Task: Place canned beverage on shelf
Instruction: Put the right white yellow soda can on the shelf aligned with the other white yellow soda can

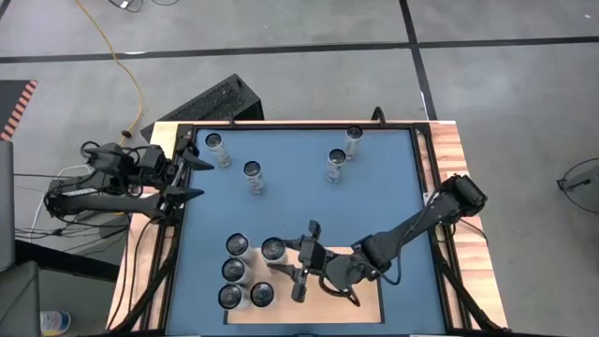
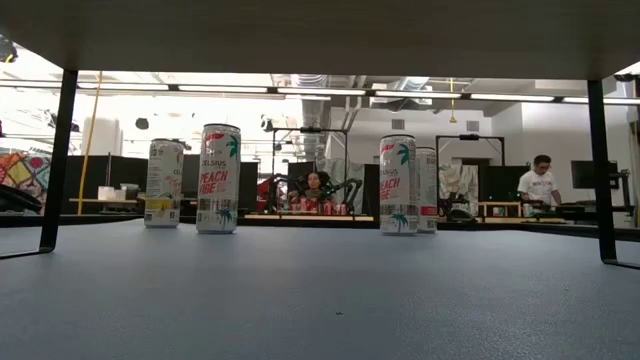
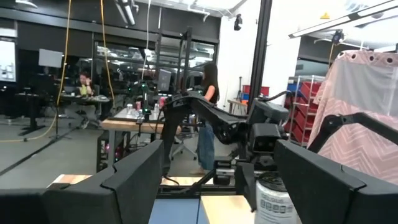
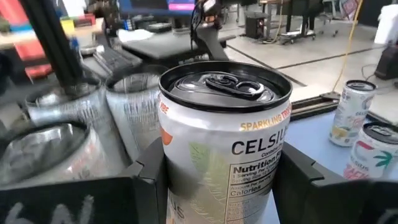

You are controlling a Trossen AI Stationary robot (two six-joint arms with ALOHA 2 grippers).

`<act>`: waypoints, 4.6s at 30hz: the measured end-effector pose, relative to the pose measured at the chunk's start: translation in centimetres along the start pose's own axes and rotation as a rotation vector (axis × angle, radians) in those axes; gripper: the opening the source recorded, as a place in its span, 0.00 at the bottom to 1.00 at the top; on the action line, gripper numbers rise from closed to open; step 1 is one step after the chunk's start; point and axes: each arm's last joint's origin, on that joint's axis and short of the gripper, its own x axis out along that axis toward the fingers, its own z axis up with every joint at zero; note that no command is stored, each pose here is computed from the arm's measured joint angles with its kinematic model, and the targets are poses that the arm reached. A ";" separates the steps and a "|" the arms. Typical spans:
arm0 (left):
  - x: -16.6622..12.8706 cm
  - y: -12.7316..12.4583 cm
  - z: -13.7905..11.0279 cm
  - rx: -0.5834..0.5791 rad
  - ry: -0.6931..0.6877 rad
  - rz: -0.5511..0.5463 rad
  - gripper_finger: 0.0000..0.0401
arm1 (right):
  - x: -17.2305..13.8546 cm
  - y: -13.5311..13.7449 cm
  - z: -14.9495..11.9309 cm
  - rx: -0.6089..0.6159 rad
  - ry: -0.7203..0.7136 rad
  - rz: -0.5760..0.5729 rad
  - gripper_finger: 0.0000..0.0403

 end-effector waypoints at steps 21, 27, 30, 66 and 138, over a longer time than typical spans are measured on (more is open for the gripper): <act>0.0 0.0 -0.1 -0.011 0.008 0.001 0.73 | 1.6 0.3 -1.7 -0.001 -0.031 0.094 0.46; 0.0 0.0 -0.1 -0.012 0.008 0.002 0.73 | 1.7 0.2 -1.9 0.010 -0.042 0.100 0.50; 0.0 0.0 -0.1 -0.012 0.008 0.002 0.73 | 1.7 0.2 -1.9 0.012 -0.041 0.124 0.50; 0.0 0.1 -0.1 -0.010 0.004 0.024 0.73 | 2.3 -0.3 -2.0 -0.001 -0.010 0.164 0.59; 0.0 0.1 -0.1 -0.012 0.004 0.023 0.73 | 0.8 -1.0 -1.7 -0.129 0.156 0.241 0.79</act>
